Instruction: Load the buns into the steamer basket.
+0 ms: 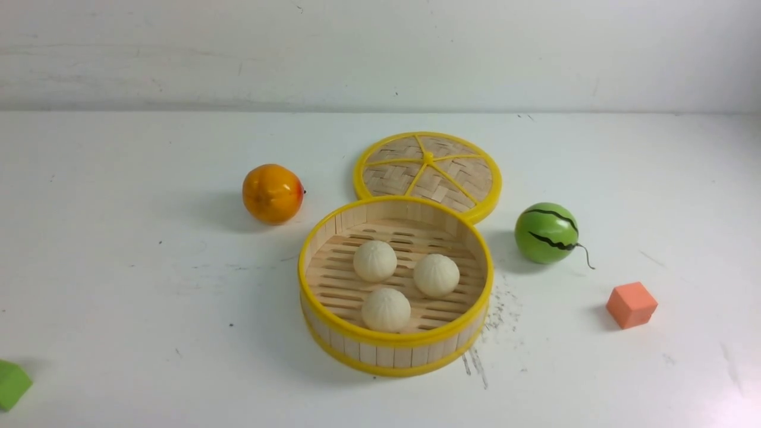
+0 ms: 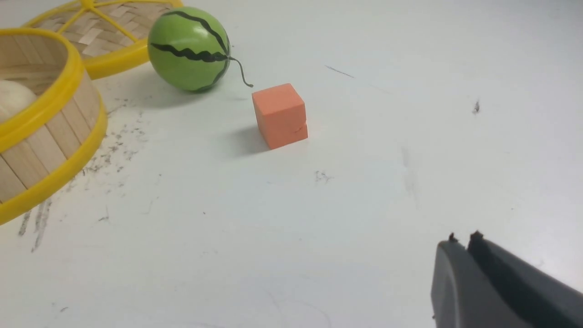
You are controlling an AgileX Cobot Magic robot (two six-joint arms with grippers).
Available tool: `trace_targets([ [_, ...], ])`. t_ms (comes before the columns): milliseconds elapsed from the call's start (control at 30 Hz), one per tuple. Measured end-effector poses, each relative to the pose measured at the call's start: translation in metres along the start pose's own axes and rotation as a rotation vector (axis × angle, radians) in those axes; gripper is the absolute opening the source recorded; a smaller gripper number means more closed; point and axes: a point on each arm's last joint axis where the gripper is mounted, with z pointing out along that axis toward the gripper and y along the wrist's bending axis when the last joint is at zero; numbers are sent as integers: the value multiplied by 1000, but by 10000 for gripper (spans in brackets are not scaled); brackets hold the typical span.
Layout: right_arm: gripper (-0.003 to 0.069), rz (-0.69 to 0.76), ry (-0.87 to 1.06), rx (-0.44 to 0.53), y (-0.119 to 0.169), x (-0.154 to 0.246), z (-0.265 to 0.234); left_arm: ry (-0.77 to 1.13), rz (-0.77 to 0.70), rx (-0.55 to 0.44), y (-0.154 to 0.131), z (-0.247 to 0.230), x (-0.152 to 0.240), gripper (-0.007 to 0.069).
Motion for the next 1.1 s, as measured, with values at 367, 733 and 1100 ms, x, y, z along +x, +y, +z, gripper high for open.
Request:
trace_targets([
  [367, 43, 0, 0, 0, 0, 0, 0, 106, 48, -41, 5, 1, 15, -13],
  [733, 62, 0, 0, 0, 0, 0, 0, 114, 51, -43, 5, 1, 15, -13],
  [1100, 80, 0, 0, 0, 0, 0, 0, 114, 51, -43, 5, 1, 15, -13],
])
